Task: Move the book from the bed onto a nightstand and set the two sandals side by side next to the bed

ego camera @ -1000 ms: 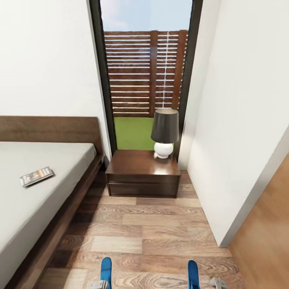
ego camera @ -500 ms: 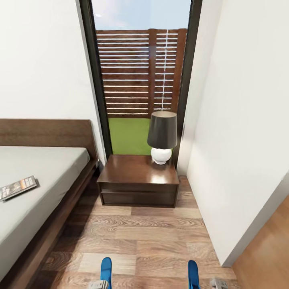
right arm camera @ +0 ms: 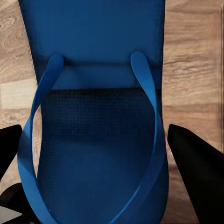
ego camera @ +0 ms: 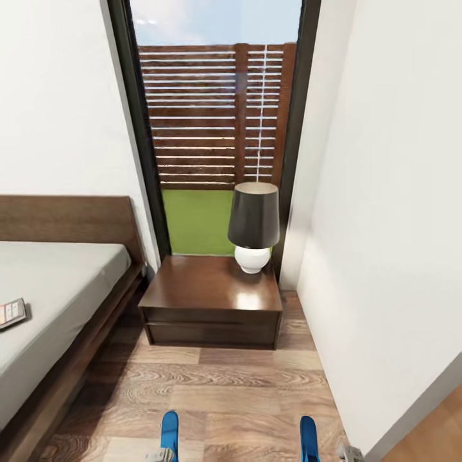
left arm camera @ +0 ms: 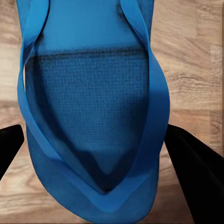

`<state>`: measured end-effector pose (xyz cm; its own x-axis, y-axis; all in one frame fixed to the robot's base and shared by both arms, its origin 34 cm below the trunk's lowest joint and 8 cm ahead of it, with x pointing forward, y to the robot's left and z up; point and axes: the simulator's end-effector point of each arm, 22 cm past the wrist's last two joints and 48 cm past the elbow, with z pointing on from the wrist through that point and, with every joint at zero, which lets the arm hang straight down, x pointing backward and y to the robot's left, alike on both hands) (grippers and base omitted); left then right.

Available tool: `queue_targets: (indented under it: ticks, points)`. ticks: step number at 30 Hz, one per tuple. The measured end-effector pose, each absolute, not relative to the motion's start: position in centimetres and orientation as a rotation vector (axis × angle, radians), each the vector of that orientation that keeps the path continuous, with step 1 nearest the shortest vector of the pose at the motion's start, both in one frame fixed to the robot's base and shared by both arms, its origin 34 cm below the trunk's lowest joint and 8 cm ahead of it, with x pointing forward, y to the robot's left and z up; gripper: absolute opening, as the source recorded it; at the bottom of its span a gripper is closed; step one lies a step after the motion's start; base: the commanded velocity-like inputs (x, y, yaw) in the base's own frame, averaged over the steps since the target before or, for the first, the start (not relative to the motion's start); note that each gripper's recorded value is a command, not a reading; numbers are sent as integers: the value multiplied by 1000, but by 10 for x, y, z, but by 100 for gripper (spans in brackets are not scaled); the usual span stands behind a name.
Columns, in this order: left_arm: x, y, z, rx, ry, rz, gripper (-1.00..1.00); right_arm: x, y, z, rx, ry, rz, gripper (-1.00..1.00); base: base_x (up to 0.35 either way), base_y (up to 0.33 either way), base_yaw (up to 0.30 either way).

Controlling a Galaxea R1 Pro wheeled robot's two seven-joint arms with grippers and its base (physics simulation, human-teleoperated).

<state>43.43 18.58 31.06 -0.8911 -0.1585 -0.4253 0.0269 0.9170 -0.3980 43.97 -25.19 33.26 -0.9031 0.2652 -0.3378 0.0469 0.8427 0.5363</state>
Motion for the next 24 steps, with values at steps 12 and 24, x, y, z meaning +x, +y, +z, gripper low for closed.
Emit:
queue_targets:
  ticks: [12, 24]
  points:
    - [434, 186, 311, -95, 2616, -552, -100, 440, -252, 333, 232, 2617, 747, -100, 294, -177, 0]
    - [435, 186, 310, -96, 2616, -552, -100, 440, -252, 332, 234, 2617, 747, -100, 89, -44, 178]
